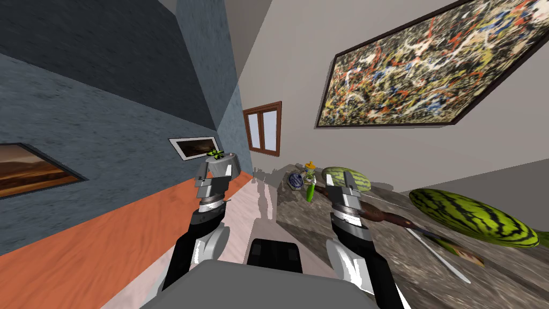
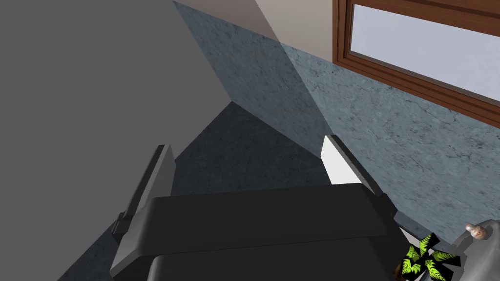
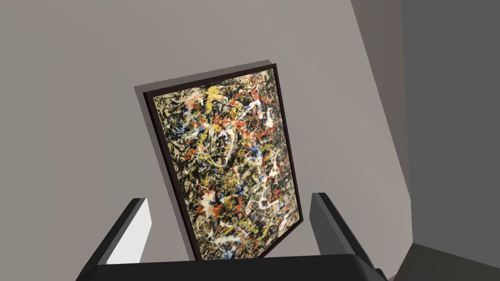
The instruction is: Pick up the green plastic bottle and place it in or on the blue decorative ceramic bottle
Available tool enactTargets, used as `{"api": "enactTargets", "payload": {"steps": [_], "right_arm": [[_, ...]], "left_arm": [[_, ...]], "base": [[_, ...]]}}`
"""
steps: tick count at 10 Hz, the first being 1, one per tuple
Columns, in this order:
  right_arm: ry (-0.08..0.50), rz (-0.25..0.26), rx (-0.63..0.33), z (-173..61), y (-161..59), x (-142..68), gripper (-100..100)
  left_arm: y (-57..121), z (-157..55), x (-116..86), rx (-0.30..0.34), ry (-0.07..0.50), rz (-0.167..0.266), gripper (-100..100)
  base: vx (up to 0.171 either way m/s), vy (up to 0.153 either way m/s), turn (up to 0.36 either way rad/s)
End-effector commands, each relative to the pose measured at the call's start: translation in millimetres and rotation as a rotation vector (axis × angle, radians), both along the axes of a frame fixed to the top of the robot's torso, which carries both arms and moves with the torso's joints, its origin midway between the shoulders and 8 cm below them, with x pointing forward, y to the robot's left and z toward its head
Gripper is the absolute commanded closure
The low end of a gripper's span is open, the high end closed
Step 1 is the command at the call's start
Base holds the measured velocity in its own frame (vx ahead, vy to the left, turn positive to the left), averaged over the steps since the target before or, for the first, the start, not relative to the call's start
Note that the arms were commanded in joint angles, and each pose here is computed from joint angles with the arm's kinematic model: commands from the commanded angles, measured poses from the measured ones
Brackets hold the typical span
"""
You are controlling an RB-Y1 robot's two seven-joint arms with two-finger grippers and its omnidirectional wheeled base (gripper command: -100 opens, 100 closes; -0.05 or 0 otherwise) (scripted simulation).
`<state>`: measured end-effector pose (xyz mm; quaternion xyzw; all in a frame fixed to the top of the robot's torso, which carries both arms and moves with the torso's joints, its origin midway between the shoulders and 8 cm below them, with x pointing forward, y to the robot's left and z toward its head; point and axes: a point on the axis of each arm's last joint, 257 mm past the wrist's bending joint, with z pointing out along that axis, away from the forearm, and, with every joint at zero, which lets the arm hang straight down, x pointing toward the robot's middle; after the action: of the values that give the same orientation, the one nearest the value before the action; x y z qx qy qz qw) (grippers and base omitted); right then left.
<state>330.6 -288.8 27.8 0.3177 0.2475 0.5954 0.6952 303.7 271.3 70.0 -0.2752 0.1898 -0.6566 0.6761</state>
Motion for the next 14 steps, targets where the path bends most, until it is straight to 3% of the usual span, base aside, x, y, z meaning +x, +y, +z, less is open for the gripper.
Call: {"api": "enactTargets", "payload": {"steps": [1, 8, 14], "right_arm": [[0.031, 0.014, -0.048, -7.1, 5.0, 6.9, -100], [0.189, 0.024, -0.246, -51.0, 16.1, 46.9, -100], [0.352, -0.018, -0.448, -101.1, 10.5, 89.0, -100]], "left_arm": [[0.0, 0.0, 0.0, 0.000, 0.000, 0.000, 0], [0.0, 0.0, 0.0, 0.000, 0.000, 0.000, 0], [0.0, 0.0, 0.0, 0.000, 0.000, 0.000, 0]], "base": [[-0.012, 0.021, -0.025], [-0.045, 0.058, -0.045], [-0.074, 0.088, -0.066]]}}
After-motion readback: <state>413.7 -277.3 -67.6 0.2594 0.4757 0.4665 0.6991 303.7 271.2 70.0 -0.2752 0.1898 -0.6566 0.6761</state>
